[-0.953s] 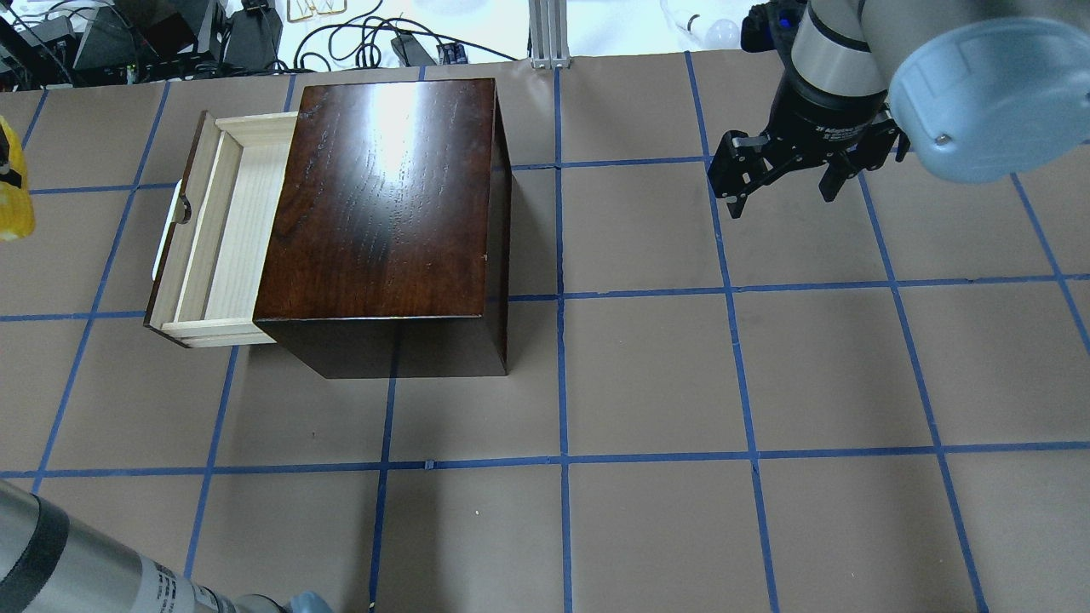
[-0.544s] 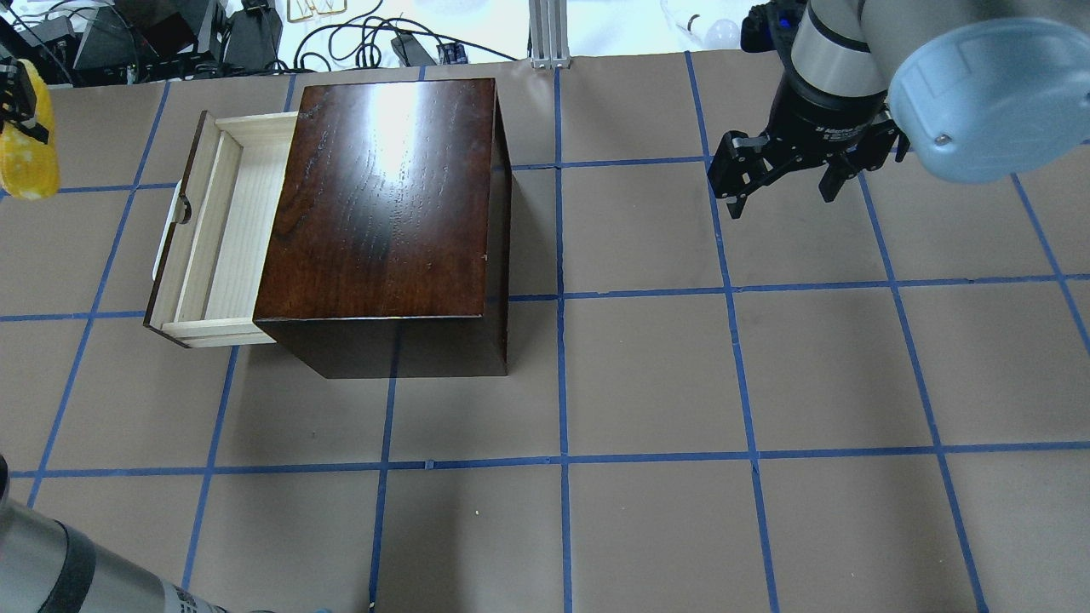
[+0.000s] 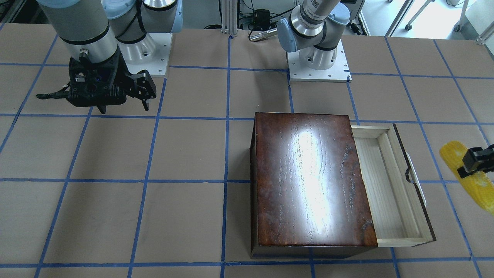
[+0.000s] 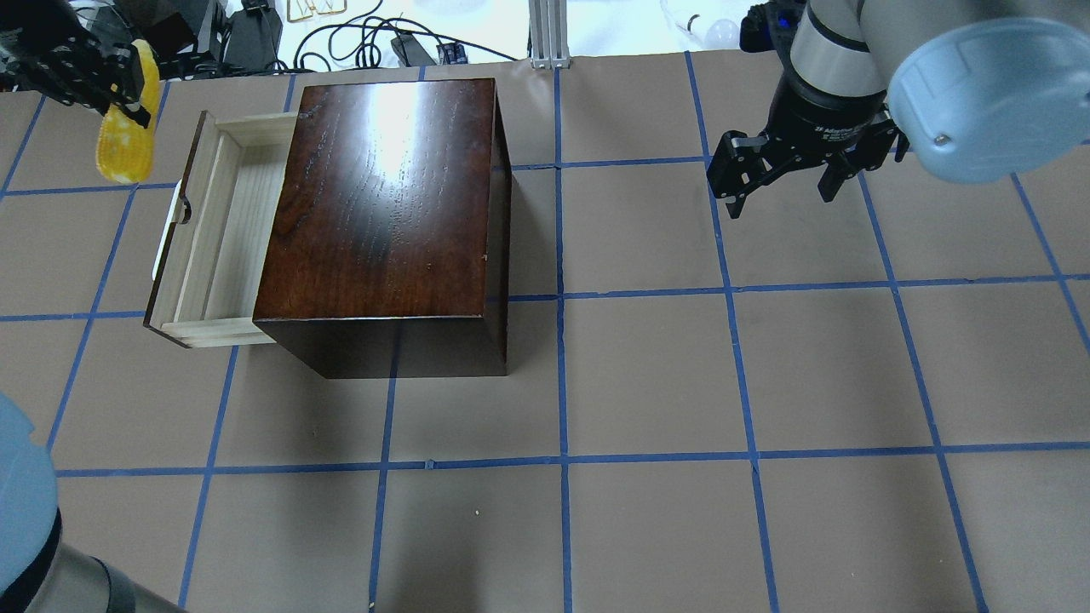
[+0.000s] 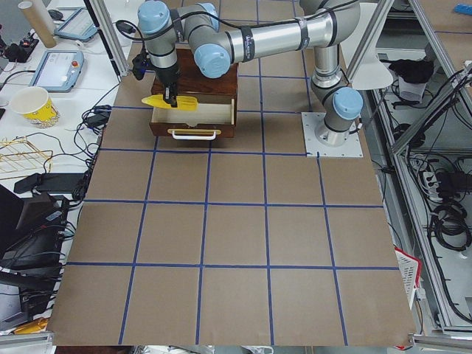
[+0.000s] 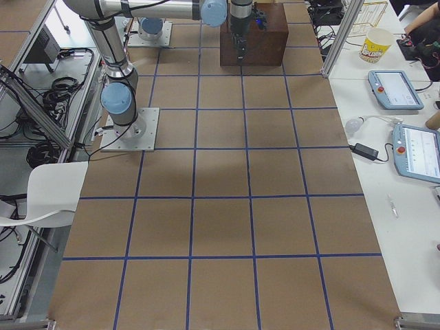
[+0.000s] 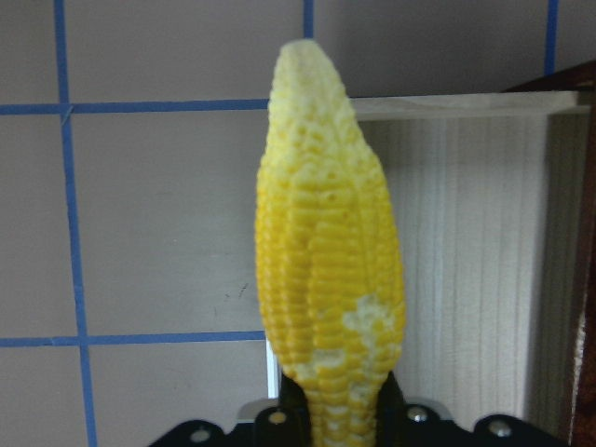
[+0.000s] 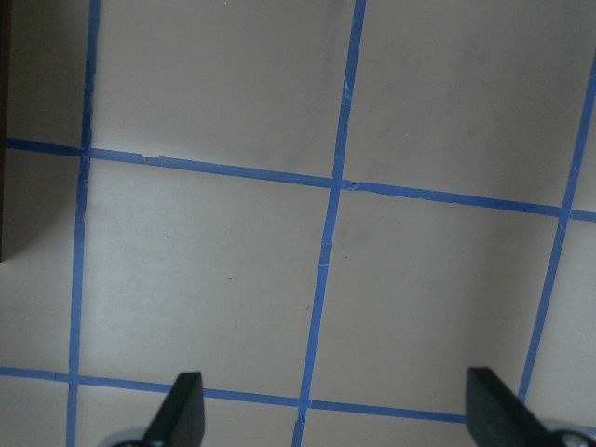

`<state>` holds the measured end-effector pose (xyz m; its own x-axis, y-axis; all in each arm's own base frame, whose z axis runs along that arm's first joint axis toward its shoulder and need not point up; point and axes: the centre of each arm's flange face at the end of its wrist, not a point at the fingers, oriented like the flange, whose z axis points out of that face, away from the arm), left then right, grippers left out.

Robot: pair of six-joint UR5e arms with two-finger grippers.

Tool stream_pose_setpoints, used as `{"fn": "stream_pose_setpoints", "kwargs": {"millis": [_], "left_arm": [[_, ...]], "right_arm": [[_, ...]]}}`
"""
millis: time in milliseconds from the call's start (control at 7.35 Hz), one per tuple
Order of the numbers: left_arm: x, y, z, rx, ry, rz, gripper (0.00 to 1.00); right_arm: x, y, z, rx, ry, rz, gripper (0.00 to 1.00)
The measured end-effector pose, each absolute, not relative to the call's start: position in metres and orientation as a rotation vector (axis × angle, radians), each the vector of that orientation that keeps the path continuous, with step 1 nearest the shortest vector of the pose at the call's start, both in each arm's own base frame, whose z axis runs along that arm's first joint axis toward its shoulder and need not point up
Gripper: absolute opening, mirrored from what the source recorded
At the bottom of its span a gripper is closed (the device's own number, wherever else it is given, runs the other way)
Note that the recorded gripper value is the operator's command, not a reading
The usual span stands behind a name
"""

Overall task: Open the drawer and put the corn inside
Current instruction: 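Lift the corn and carry it with the left gripper over the drawer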

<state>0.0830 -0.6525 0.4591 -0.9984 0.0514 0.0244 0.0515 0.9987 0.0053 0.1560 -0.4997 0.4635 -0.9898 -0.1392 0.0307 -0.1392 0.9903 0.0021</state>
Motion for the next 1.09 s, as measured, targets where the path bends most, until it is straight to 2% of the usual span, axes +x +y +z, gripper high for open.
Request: {"fn": "stream_pose_setpoints", "kwargs": {"millis": [817,953,1089], "left_arm": [[0.047,-0.644,0.38,-0.311,-3.047,-0.224,0.0],[0.048,-0.643,0.37,-0.312,-3.037,-0.246,0.11],[0.049,-0.641,0.36,-0.311,-3.027,-0.267,0.12]], "right_arm": [[0.156,-0.5,0.464,0.216,-3.102,0.0,1.0],[0.156,-0.5,0.464,0.217,-3.102,0.0,1.0],[0.156,-0.5,0.464,0.218,-3.102,0.0,1.0]]}}
